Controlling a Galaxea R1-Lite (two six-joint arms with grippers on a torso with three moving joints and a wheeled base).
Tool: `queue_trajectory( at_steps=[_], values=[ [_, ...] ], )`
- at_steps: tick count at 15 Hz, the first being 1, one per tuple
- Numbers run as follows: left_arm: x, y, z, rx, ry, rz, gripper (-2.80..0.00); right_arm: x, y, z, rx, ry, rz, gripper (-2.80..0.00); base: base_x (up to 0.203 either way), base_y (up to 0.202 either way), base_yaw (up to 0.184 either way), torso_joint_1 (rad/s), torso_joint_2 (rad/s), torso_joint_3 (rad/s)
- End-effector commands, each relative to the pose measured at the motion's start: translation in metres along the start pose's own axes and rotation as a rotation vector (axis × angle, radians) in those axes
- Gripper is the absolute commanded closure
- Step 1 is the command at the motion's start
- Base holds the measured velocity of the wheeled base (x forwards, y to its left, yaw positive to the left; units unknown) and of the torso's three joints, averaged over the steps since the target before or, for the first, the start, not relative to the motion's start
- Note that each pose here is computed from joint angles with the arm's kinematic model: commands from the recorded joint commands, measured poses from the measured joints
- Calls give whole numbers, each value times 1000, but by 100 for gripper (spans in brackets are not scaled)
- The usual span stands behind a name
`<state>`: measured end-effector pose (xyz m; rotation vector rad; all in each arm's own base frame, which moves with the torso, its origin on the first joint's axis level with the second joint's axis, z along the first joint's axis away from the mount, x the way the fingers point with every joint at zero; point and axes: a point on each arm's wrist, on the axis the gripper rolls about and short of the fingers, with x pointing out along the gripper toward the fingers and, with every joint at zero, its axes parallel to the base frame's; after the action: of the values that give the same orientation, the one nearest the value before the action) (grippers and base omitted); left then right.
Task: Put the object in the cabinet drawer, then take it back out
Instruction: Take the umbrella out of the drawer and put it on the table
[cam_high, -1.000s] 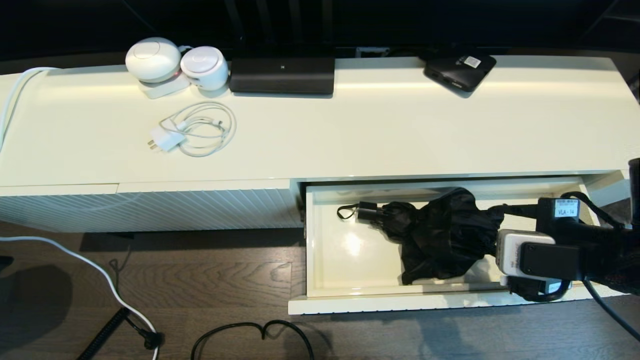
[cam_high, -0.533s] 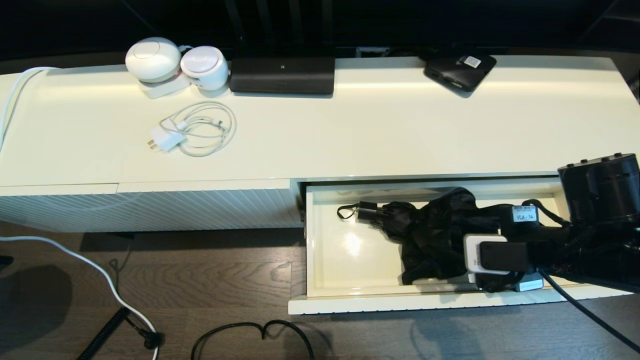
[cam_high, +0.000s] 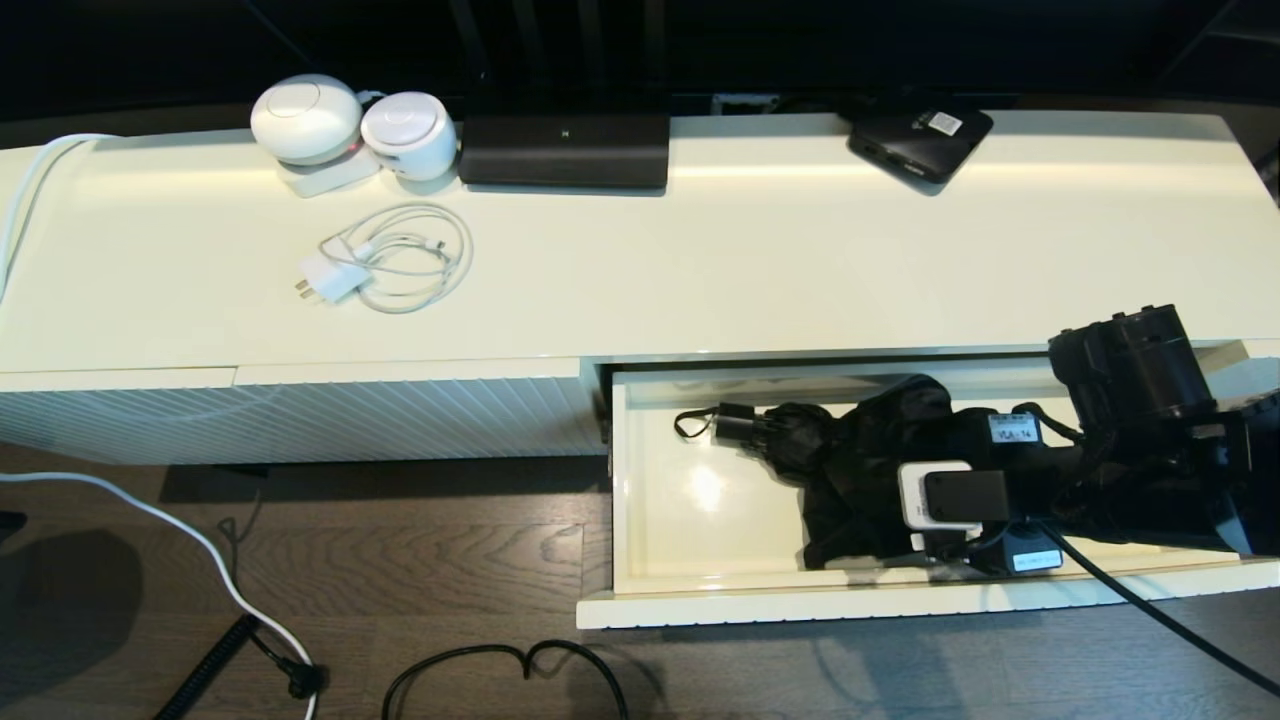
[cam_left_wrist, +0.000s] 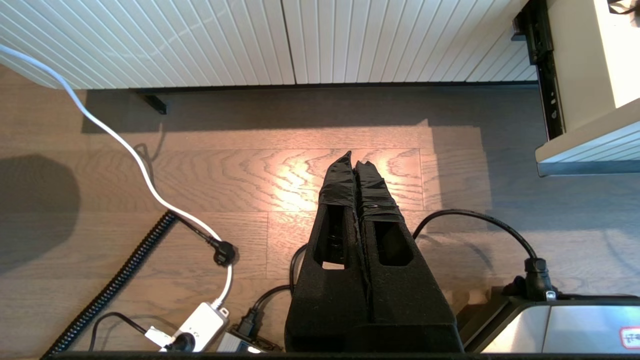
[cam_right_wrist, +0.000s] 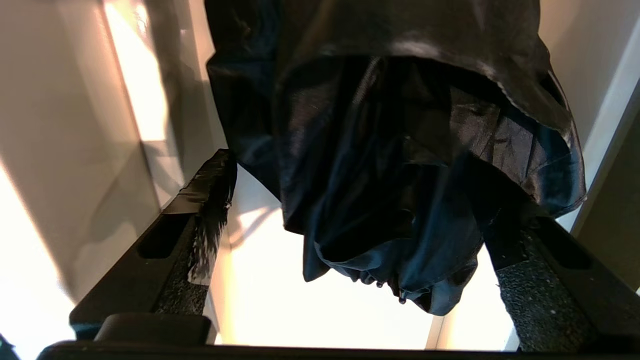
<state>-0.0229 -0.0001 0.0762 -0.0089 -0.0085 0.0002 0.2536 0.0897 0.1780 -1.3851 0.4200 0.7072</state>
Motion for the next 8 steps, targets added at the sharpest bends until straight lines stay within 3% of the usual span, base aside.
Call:
queue_trajectory(
  at_steps=[1,8],
  values=[
    [0,0,0,0,-2,0,0,0,-10,-3,-3,4,-9,-280,0,0,0,0,0,0],
    [0,0,0,0,-2,1,0,0,-20,-4,-27,-17,-32,-280,0,0,0,0,0,0]
  ],
)
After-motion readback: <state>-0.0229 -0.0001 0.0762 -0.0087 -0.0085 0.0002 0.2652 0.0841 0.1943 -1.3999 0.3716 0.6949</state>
